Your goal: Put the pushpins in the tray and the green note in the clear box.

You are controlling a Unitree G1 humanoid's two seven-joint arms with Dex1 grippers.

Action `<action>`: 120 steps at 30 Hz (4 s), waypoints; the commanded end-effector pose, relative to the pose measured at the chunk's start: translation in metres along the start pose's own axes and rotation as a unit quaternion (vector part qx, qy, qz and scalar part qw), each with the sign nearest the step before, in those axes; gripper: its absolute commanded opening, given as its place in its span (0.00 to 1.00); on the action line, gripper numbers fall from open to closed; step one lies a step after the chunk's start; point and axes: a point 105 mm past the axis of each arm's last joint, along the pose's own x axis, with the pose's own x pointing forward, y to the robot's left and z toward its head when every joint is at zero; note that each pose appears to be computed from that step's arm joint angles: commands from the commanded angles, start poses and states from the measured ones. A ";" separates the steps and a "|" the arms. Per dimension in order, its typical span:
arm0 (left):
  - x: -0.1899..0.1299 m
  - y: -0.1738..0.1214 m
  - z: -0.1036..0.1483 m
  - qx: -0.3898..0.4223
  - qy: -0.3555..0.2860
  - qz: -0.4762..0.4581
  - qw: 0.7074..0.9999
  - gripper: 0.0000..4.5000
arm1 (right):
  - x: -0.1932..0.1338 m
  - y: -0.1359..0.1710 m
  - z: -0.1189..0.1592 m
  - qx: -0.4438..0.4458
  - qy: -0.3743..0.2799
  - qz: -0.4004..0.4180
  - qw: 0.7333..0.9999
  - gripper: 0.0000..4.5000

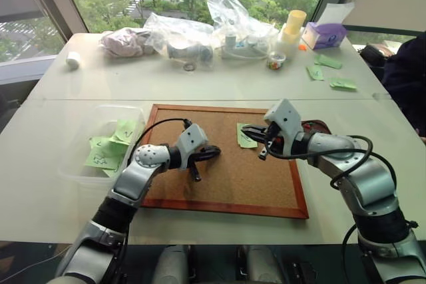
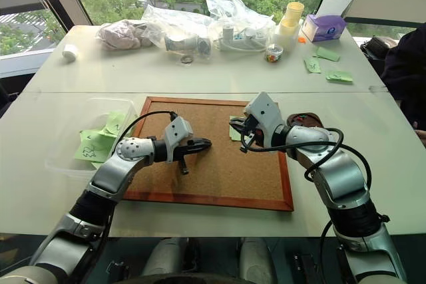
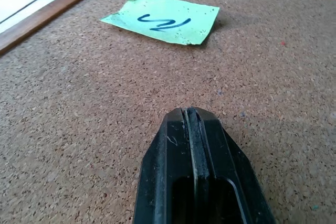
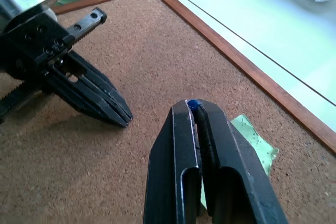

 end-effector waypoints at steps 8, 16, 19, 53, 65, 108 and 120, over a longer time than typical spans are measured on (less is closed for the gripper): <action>-0.021 0.017 0.019 0.018 0.007 -0.023 1.000 0.00 | -0.056 -0.080 -0.029 0.038 0.016 -0.181 0.983 0.01; -0.024 0.022 0.033 0.030 -0.006 -0.028 0.999 0.00 | -0.082 -0.111 -0.075 0.062 0.079 -0.243 0.965 0.01; -0.025 0.025 0.035 0.035 -0.008 -0.028 0.999 0.00 | -0.084 -0.113 -0.083 0.068 0.086 -0.243 0.964 0.01; -0.008 0.044 0.087 0.040 -0.088 -0.017 0.995 0.00 | 0.026 -0.032 -0.035 0.118 0.053 -0.120 0.984 0.88; -0.012 0.048 0.082 0.042 -0.080 0.003 0.996 0.00 | 0.043 0.002 -0.043 0.071 0.076 -0.060 0.993 0.59; 0.035 0.025 0.067 0.137 -0.038 -0.150 0.978 0.72 | 0.035 0.013 -0.030 -0.064 0.067 -0.025 0.995 0.00; 0.024 0.025 0.077 0.119 -0.048 -0.158 0.979 0.01 | 0.033 0.009 -0.027 -0.059 0.062 -0.035 0.996 0.00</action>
